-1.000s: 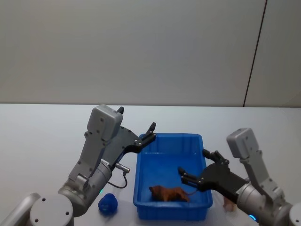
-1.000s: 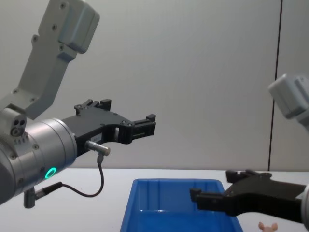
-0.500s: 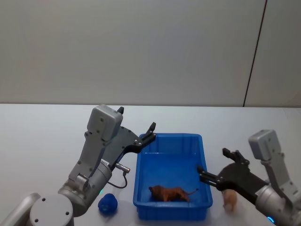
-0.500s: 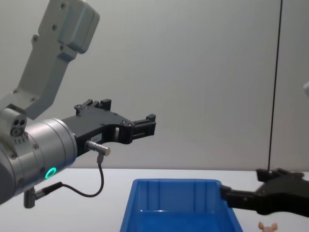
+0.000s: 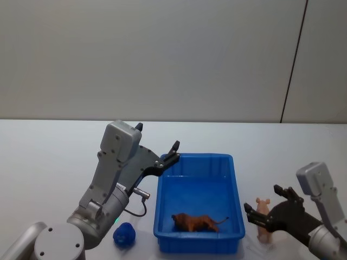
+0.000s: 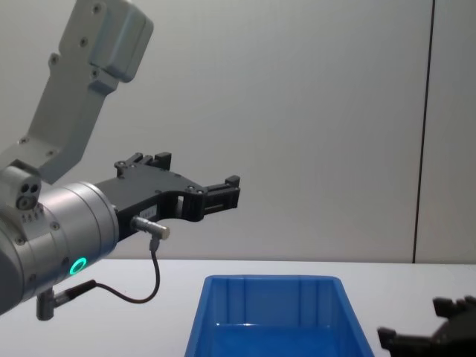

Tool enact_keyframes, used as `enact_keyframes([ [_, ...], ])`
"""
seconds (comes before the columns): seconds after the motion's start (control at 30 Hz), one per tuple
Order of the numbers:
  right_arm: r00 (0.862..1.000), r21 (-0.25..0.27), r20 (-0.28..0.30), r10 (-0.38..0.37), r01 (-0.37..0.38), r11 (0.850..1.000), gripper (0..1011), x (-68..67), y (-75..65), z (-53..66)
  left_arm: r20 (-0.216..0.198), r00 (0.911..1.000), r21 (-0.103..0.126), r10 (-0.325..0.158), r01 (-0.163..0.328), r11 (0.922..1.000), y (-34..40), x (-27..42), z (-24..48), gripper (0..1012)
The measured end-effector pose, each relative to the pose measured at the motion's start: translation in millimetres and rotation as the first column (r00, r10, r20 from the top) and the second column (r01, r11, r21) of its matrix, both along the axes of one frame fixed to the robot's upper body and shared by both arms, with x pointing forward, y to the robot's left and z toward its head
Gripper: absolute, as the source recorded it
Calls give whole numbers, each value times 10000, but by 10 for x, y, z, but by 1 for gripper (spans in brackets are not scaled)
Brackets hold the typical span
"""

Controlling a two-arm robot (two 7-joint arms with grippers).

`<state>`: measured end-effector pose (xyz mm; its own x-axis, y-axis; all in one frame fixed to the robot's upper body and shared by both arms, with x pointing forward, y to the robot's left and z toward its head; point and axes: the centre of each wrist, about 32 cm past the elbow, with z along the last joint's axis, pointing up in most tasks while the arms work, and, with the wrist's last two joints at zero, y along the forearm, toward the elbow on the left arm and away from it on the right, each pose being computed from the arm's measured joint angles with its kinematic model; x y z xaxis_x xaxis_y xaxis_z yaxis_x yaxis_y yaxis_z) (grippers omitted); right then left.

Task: Pick up the two dolls from the table and place them into the box.

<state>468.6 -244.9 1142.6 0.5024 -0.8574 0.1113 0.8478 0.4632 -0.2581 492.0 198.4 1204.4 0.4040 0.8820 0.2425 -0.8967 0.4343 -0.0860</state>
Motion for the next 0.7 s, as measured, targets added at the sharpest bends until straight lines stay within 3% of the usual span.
enact_keyframes([
  [0.33,9988,-493,-479,-137,113,9987,1001,-23,-31,-135,0,10000,0,0,0,10000,0,0,0,1001],
  [0.7,9957,-593,-927,-19,-36,9982,1001,-44,-2,-239,-1,10000,0,-1,1,10000,0,0,0,1001],
])
